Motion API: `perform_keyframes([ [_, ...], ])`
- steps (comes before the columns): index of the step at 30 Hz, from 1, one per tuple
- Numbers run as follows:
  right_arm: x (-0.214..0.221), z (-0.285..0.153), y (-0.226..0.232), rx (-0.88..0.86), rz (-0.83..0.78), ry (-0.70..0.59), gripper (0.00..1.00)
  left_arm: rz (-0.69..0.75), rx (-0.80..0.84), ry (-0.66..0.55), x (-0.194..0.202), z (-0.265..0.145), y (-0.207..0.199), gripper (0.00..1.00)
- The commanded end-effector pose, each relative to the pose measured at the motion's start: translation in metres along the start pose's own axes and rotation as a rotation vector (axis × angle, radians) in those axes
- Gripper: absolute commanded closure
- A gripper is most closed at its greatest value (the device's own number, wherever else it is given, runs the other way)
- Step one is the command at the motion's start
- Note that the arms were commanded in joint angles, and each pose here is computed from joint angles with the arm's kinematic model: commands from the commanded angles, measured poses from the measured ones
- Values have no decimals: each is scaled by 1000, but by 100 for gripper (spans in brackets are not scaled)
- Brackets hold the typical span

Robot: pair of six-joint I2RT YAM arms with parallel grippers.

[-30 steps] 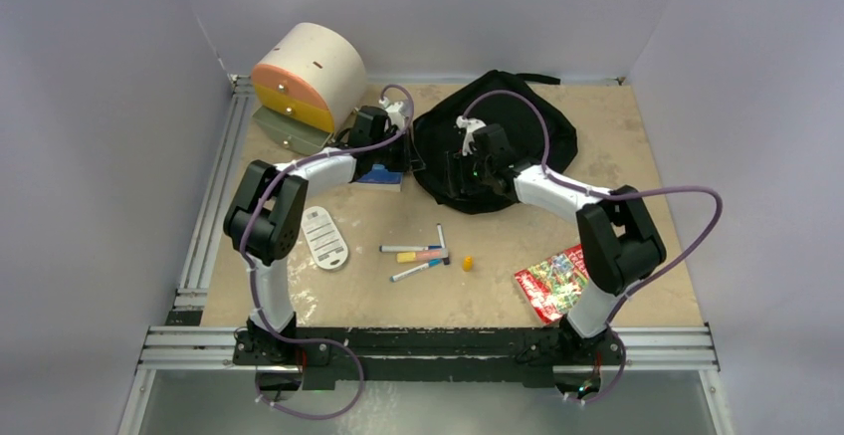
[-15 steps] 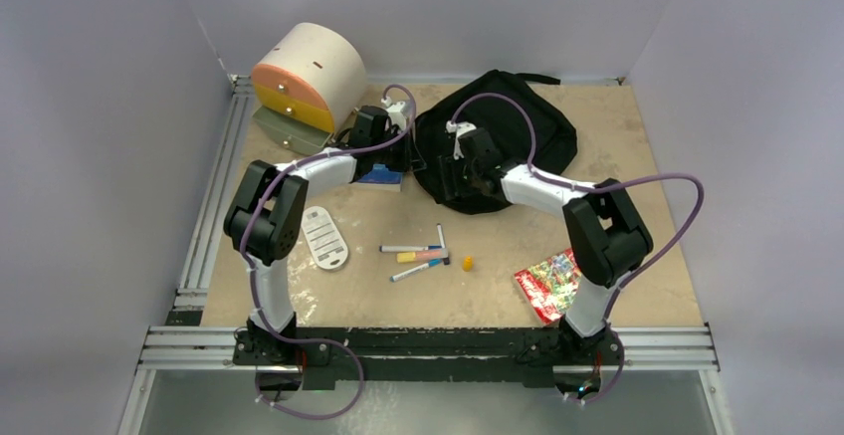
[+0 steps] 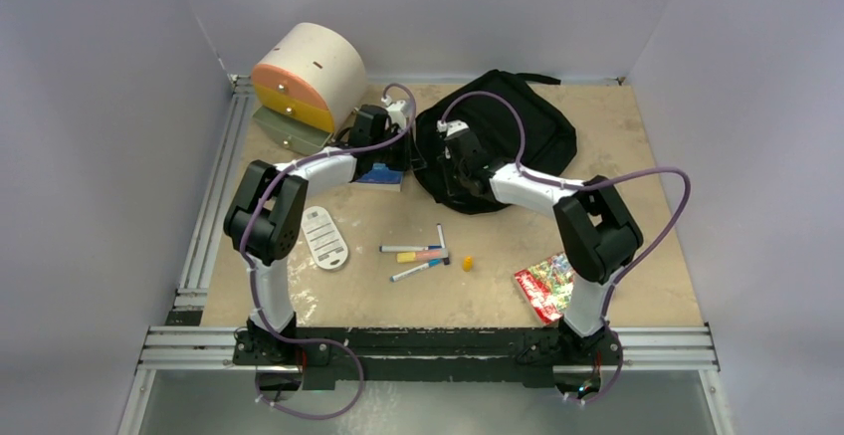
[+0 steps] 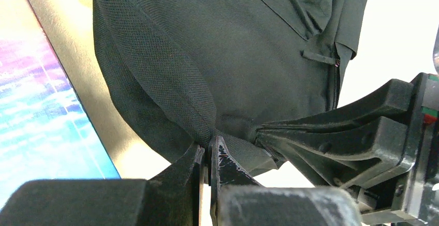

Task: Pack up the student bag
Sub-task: Unzip the student bag at the center of the board.

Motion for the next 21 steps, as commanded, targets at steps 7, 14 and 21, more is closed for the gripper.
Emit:
perform_keyframes([
  [7, -45, -45, -17, 81, 65, -164, 100, 47, -11, -67, -31, -5, -8, 100],
  [14, -56, -43, -37, 169, 115, -183, 100, 46, -21, -63, -32, -6, -7, 100],
  [21, -80, -38, -53, 149, 180, -209, 100, 39, -28, -56, -34, -6, -7, 76],
])
Point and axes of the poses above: each gripper's point midway between its finger pads, its own z axis out along the fingers, its own y axis along the line the jaws close on, x = y × z, the point moved 2 cm from there along -z, back along the fingers, and after that the axes turned 6 degrees about z, right-handed, at the moved point
